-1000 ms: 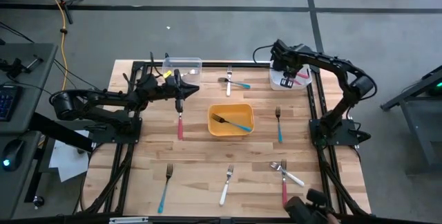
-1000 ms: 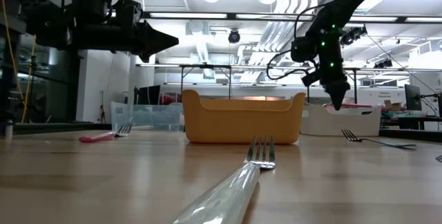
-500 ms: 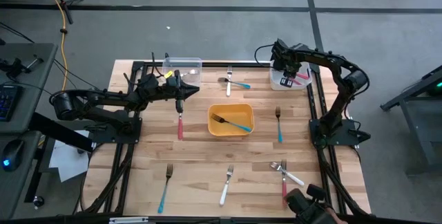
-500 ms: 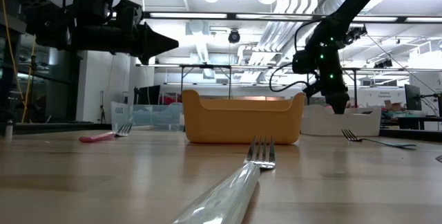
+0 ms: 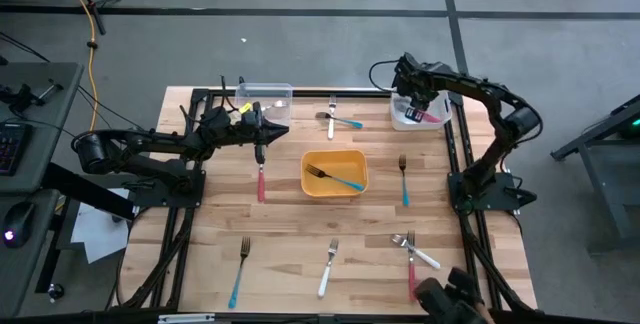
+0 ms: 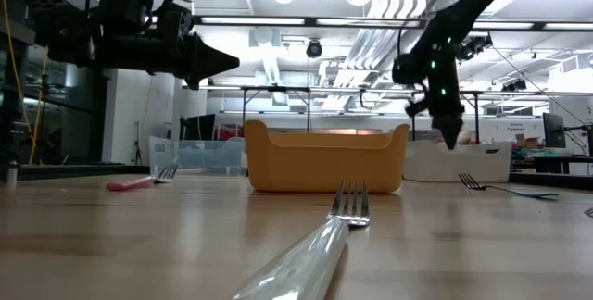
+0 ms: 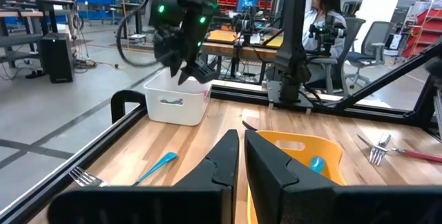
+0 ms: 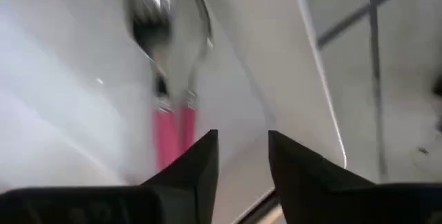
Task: Sort silverware by color (type)
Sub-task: Put the blue fork into the yellow bin
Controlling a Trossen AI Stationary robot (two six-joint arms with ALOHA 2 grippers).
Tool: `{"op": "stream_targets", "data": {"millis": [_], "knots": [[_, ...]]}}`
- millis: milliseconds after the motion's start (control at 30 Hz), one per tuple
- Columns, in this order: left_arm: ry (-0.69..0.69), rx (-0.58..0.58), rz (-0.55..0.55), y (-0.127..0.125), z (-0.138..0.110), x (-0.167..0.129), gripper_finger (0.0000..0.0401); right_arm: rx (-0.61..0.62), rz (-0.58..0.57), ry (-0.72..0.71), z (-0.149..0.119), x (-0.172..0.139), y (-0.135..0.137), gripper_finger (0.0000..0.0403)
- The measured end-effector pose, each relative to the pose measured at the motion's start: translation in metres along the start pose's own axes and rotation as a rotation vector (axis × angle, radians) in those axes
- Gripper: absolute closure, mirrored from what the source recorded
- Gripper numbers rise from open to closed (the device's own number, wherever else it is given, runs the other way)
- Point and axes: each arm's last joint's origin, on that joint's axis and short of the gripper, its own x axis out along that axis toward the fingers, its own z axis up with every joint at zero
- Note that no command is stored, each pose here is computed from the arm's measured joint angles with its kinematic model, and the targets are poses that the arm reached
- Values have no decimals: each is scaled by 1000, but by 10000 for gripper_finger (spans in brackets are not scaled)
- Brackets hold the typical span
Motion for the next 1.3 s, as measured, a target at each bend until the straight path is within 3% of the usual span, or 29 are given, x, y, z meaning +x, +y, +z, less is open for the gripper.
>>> {"op": "stream_targets", "data": {"millis": [267,433,667,1067,1300], "knots": [[2,40,-29,-7,-1,2,400,89,186,-368,-6,-59,4,395],[2,43,-38,-10,-1,3,400,99,285,-612,9,-83,14,379],[1,44,-35,-10,-1,3,400,12,378,-750,51,-76,50,375],[25,57,-40,-11,-3,4,400,-9,468,-687,102,-46,78,275],[24,73,-41,-11,-3,4,400,-29,494,-615,129,-29,85,269]]}}
